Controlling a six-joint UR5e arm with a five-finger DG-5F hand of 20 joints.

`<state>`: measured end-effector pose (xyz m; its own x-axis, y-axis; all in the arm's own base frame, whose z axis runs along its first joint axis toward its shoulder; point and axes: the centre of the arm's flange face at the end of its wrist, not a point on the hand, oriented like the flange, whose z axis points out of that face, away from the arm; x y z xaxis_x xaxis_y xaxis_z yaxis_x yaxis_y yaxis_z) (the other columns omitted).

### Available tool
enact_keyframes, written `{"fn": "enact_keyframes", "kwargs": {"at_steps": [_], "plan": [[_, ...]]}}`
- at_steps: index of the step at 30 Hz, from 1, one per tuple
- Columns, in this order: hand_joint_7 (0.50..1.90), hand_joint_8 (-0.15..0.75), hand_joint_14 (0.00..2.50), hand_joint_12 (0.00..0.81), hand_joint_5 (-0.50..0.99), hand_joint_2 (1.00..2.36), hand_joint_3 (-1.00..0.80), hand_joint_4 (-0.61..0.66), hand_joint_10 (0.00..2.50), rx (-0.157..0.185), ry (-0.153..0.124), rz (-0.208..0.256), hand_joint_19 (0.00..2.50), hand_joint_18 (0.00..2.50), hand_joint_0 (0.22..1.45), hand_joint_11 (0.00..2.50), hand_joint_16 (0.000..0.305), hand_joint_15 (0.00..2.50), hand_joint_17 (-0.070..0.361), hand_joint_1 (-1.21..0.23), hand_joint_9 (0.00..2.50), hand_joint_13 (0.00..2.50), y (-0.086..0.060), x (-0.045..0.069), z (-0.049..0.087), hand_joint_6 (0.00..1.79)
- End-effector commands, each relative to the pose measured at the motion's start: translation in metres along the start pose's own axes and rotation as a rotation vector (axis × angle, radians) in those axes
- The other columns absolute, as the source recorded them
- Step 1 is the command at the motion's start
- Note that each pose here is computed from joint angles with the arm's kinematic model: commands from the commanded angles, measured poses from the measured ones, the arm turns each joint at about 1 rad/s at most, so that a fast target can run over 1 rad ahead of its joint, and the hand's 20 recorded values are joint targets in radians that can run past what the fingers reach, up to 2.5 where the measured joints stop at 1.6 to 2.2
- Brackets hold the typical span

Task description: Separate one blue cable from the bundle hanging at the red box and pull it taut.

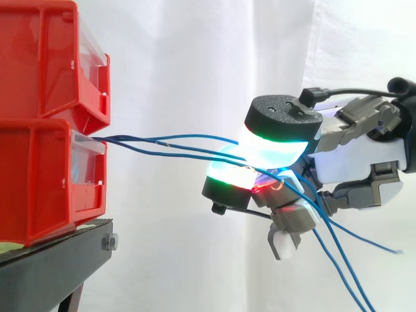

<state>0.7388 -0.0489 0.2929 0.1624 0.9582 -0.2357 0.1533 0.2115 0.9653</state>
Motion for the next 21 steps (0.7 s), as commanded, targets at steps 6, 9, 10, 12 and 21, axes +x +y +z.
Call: {"fn": "enact_keyframes", "kwargs": {"at_steps": [6,9,10,12,21], "plan": [[1.19,0.352,0.03,0.408,-0.18,1.00,-0.50,0.20,0.02,0.001,0.000,-0.004,0.53,0.93,0.64,1.22,0.045,0.85,0.101,-0.94,1.17,1.16,0.0029,-0.0013,-0.0014,0.85],[1.18,0.357,0.03,0.410,-0.18,1.00,-0.50,0.20,0.03,-0.001,0.000,-0.006,0.54,0.92,0.61,1.21,0.045,0.84,0.102,-0.91,1.16,1.15,0.0022,-0.0009,-0.0008,0.84],[1.18,0.359,0.03,0.408,-0.18,1.00,-0.50,0.20,0.03,-0.002,-0.002,-0.009,0.55,0.92,0.60,1.20,0.045,0.84,0.101,-0.90,1.17,1.15,0.0023,-0.0011,-0.0007,0.84],[1.17,0.361,0.03,0.409,-0.18,1.00,-0.50,0.20,0.03,-0.003,-0.012,-0.020,0.55,0.92,0.59,1.20,0.045,0.84,0.102,-0.86,1.17,1.16,0.0024,-0.0019,-0.0004,0.84],[1.15,0.378,0.03,0.443,-0.16,1.00,-0.50,0.22,0.02,-0.003,-0.059,-0.047,0.58,0.97,0.49,1.18,0.052,0.84,0.117,-0.67,1.18,1.18,0.0036,-0.0024,0.0000,0.79]]}}
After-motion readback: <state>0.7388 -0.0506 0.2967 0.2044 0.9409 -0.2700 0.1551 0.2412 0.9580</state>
